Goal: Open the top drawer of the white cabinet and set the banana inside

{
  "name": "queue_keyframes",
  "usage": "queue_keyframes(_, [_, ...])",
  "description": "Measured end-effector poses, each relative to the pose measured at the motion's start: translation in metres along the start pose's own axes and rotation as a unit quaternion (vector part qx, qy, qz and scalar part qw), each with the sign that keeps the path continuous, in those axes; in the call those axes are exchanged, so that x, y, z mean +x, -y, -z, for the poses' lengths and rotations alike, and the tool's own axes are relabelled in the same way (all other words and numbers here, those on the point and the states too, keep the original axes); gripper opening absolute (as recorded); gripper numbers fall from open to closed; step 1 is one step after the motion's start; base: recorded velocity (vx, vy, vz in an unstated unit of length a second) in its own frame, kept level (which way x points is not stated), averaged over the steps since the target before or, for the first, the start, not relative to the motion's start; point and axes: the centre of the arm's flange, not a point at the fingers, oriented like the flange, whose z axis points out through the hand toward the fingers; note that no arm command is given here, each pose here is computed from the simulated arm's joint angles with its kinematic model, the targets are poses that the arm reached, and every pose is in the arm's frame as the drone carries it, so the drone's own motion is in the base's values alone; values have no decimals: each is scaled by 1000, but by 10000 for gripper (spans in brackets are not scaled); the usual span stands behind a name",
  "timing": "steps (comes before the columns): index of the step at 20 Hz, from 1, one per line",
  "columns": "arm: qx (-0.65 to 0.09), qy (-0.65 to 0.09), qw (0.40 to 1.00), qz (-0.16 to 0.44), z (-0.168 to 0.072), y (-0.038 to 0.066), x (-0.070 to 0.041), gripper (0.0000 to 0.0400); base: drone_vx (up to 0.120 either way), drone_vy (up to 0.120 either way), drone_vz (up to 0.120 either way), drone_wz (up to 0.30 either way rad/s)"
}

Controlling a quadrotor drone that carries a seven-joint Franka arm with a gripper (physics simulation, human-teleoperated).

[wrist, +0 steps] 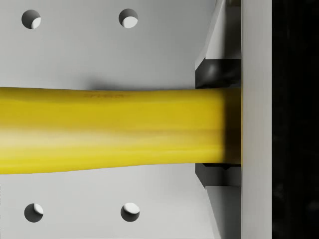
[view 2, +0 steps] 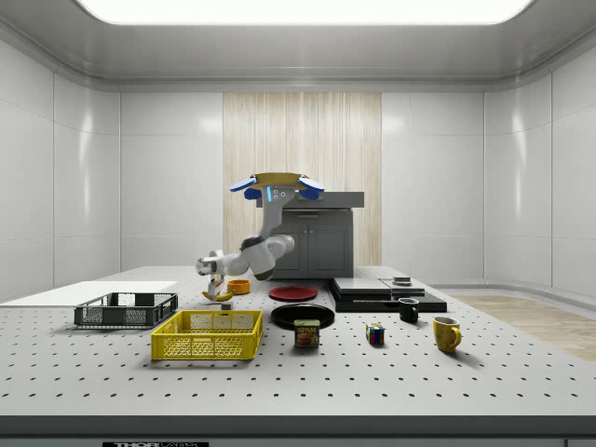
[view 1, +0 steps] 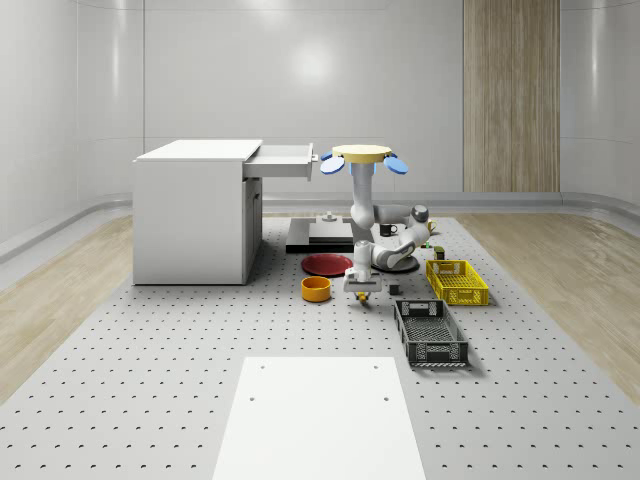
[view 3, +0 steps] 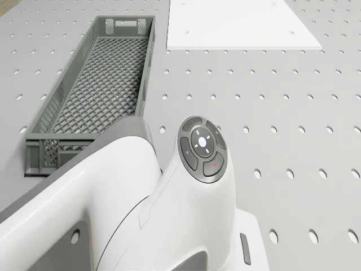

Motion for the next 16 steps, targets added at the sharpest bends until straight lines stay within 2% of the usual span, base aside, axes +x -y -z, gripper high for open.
queue_keyframes(9, [-1, -1, 1000, -7, 28, 0, 0, 193, 0, 0, 0, 0])
queue_keyframes(16, [-1, -1, 1000, 1, 53, 0, 0, 193, 0, 0, 114, 0])
